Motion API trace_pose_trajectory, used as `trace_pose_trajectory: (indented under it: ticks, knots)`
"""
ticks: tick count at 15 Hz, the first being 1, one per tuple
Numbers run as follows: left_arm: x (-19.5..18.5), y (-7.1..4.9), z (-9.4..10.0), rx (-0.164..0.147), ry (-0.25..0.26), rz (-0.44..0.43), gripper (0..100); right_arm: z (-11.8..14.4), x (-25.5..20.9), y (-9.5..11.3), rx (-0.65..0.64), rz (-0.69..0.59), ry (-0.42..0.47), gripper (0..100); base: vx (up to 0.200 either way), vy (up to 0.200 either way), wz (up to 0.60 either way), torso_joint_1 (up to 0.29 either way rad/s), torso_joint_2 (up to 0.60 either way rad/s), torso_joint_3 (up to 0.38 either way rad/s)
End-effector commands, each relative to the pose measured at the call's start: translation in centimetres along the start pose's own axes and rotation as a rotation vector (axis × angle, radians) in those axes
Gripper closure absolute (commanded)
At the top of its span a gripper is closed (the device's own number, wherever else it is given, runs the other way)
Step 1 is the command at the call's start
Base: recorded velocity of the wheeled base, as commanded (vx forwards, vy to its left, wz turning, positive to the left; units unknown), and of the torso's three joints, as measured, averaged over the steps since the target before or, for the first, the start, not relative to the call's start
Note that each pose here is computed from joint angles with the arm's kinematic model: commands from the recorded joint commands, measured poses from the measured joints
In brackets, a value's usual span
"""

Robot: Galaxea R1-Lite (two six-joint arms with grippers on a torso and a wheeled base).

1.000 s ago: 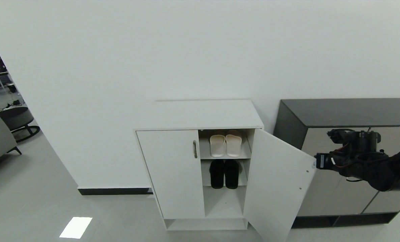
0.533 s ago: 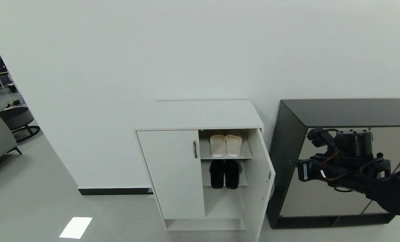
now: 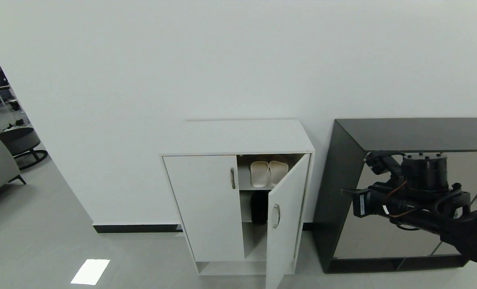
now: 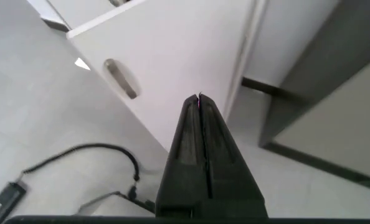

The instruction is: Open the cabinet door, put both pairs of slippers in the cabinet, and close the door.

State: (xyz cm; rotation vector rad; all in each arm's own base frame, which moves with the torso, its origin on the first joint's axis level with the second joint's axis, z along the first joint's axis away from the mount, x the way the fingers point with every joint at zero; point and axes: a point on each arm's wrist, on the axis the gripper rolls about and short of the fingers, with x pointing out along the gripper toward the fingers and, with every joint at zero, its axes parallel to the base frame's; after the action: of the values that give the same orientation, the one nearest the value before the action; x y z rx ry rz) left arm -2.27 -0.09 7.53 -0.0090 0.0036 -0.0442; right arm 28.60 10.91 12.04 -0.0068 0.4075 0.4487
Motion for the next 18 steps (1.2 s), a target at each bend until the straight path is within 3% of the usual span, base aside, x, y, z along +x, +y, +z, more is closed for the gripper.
trace_pose_trajectory:
  ticks: [1, 7, 10, 14, 18]
  knots:
    - [0.0, 0.0, 0.0, 0.000, 0.000, 0.000, 100, -0.4, 0.4, 1.1, 0.008, 0.036, -0.010, 100, 0.000, 0.000, 0.00, 0.000, 0.00, 0.000]
    - [0.0, 0.0, 0.0, 0.001, 0.000, 0.000, 100, -2.2, 2.4, 2.6, 0.004, 0.058, -0.029, 100, 0.000, 0.000, 0.00, 0.000, 0.00, 0.000]
    - [0.0, 0.0, 0.0, 0.004, 0.000, -0.002, 100, -2.8, 3.3, 3.2, -0.003, -0.007, -0.016, 100, 0.200, 0.000, 0.00, -0.006, 0.00, -0.002]
    - [0.0, 0.0, 0.0, 0.004, 0.000, 0.000, 100, -3.5, 3.9, 5.2, -0.008, 0.049, -0.020, 100, 0.200, 0.000, 0.00, 0.013, 0.01, 0.003]
    - [0.0, 0.0, 0.0, 0.006, 0.000, 0.000, 100, -3.5, 5.5, 7.0, 0.015, 0.100, -0.037, 100, 0.000, 0.000, 0.00, 0.000, 0.00, 0.000]
